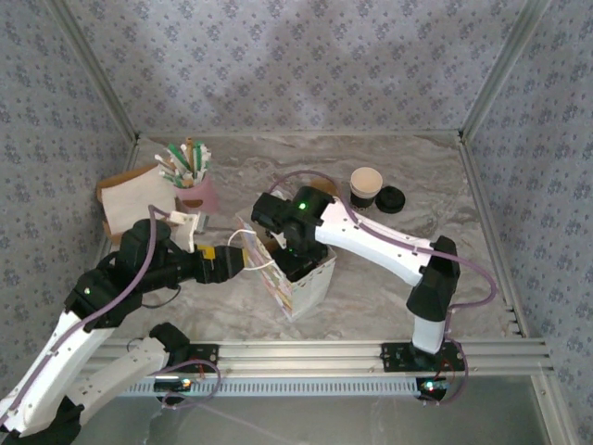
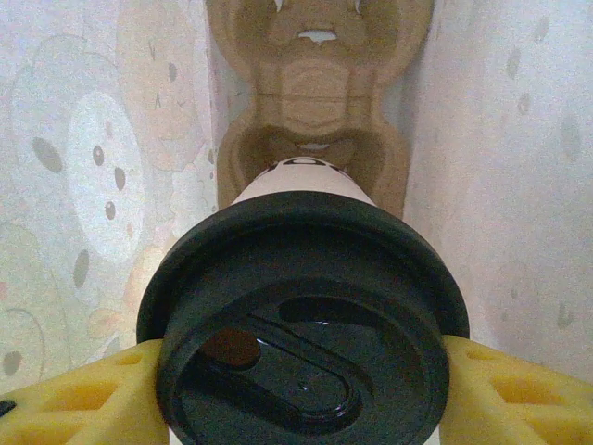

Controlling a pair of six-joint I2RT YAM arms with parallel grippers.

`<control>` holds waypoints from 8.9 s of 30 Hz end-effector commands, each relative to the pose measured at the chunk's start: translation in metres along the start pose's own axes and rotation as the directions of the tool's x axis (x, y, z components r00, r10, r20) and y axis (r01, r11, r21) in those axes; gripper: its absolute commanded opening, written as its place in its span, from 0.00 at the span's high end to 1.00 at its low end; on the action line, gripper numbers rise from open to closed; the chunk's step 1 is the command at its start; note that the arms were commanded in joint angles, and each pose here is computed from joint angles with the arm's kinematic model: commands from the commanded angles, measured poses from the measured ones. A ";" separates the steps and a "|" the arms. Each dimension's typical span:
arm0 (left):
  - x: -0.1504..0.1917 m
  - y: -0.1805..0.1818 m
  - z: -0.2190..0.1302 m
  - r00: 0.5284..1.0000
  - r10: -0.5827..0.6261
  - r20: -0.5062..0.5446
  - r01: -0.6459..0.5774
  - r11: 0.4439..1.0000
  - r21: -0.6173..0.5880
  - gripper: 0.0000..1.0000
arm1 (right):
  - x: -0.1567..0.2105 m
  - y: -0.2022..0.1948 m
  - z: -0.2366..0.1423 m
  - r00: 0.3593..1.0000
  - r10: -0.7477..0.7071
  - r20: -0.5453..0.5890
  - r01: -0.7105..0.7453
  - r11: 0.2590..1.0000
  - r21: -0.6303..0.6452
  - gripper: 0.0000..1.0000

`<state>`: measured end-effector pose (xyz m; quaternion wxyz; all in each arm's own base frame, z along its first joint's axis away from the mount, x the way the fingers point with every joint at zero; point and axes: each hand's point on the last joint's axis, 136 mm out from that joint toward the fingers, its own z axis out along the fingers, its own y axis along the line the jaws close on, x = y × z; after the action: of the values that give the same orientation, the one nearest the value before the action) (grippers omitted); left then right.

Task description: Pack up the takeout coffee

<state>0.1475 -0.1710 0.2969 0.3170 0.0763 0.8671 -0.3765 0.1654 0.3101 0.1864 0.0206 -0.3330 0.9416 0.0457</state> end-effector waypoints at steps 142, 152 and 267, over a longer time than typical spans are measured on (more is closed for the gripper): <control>-0.072 -0.049 -0.030 0.957 0.291 0.014 -0.289 0.955 -0.069 0.02 | 0.009 -0.007 0.042 0.995 0.023 -0.100 -0.026 0.999 -0.024 0.35; -0.088 -0.067 -0.015 0.941 0.338 0.016 -0.338 0.941 -0.031 0.02 | 0.010 -0.008 0.043 0.994 0.028 -0.110 -0.031 0.999 -0.026 0.36; -0.095 -0.075 0.012 0.930 0.367 0.007 -0.367 0.930 -0.011 0.02 | 0.009 -0.020 0.106 0.977 0.072 -0.203 -0.083 0.995 -0.050 0.35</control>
<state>0.1998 -0.2178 0.3865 0.3747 0.2250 0.8483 -0.2991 0.1804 0.3114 0.1308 -0.0287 -0.3004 0.9496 0.0849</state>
